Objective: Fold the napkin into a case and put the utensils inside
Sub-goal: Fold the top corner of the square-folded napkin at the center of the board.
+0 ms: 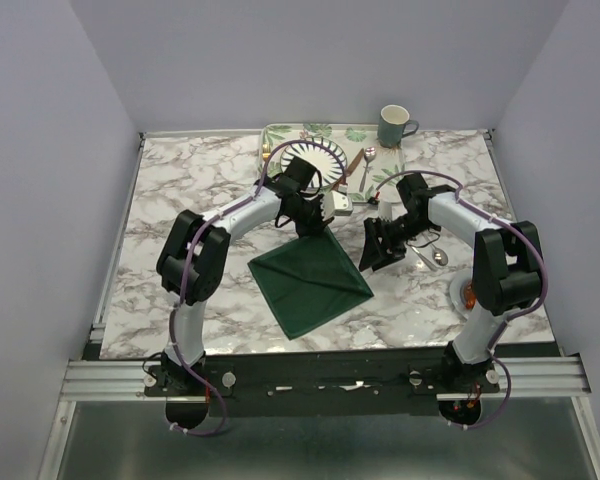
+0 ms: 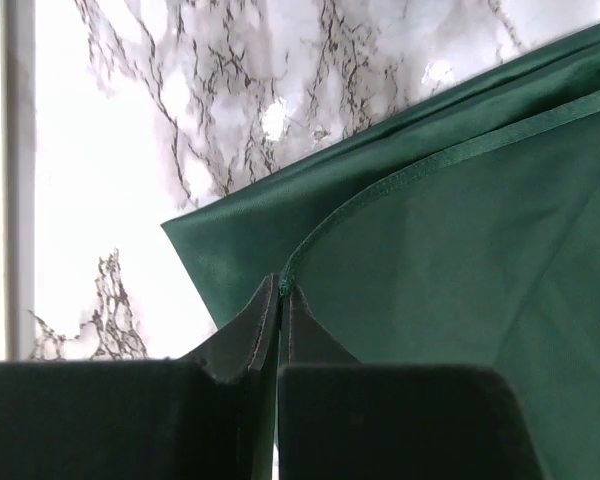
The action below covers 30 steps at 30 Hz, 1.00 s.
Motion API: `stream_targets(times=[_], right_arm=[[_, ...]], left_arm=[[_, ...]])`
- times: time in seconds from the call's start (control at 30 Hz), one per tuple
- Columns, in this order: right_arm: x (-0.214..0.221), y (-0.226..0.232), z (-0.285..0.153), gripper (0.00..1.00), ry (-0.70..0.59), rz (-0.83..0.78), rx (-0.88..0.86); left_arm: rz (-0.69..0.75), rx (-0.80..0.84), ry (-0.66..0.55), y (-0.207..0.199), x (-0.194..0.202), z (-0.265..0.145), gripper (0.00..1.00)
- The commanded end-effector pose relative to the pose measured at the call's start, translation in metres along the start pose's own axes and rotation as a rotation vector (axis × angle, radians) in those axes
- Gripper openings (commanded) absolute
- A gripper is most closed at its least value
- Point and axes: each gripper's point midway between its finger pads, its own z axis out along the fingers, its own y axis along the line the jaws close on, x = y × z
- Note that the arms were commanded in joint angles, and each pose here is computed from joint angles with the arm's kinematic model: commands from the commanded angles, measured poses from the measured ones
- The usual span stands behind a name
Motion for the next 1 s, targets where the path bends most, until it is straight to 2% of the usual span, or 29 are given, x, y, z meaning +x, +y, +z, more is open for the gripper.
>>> stream_targets(times=[0.0,0.97], right_arm=[[0.002,0.002,-0.005,0.68,-0.005,-0.029,0.030],[0.009,-0.005,0.000,0.63,0.019,-0.009,0.038]], left_arm=[[-0.088,0.053,0.009,-0.002,0.005,0.005,0.06],[-0.096,-0.008,0.049,0.035,0.013,0.025,0.12]])
